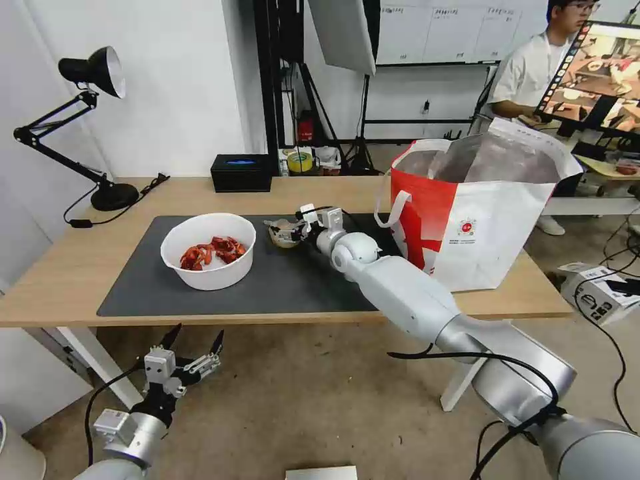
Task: Pick up the trash from the table and place it into the takeout bag.
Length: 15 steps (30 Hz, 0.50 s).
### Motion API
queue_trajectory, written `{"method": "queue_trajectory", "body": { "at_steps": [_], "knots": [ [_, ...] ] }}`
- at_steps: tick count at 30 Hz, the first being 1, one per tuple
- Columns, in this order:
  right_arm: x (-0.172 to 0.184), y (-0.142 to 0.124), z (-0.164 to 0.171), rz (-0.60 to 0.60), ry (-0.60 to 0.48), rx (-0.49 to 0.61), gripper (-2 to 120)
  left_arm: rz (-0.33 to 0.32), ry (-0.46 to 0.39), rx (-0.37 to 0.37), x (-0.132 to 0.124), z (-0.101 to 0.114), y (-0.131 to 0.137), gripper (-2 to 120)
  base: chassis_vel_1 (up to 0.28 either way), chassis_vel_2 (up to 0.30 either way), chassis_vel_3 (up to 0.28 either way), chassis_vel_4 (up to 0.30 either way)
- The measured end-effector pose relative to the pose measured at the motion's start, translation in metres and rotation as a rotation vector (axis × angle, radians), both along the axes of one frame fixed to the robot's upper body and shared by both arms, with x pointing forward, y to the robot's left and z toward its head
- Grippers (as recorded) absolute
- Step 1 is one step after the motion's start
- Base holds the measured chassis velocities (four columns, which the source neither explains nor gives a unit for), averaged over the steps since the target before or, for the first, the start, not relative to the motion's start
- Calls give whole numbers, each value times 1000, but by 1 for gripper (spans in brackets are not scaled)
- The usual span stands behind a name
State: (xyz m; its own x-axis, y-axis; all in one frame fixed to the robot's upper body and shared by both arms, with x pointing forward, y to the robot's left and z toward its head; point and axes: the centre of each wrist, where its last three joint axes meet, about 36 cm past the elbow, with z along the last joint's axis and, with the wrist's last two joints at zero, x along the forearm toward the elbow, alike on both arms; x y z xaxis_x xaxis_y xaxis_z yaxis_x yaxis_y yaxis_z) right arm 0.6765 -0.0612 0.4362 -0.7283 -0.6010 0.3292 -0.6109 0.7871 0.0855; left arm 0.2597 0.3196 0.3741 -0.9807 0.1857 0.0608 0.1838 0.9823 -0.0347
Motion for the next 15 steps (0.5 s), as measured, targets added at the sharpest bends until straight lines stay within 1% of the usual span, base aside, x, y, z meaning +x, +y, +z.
{"method": "queue_trajectory", "body": {
  "at_steps": [9,10,11,12,13,15],
  "knots": [
    [6,5,-7,5,17,-18,100,1,3,-3,-2,-1,-1,100,0,0,0,0],
    [7,6,-7,7,17,-19,97,1,4,-3,-2,-1,-1,100,0,0,0,0],
    [7,7,-8,10,17,-19,92,1,4,-4,-3,-1,-1,100,0,0,0,0],
    [7,7,-8,10,17,-19,92,1,4,-4,-3,-1,-1,100,0,0,0,0],
    [7,7,-8,14,17,-19,89,0,5,-4,-4,-1,-2,100,0,0,0,0],
    [7,7,-9,17,16,-19,80,0,7,-2,-5,-2,-2,100,0,0,0,0]
  ]
}}
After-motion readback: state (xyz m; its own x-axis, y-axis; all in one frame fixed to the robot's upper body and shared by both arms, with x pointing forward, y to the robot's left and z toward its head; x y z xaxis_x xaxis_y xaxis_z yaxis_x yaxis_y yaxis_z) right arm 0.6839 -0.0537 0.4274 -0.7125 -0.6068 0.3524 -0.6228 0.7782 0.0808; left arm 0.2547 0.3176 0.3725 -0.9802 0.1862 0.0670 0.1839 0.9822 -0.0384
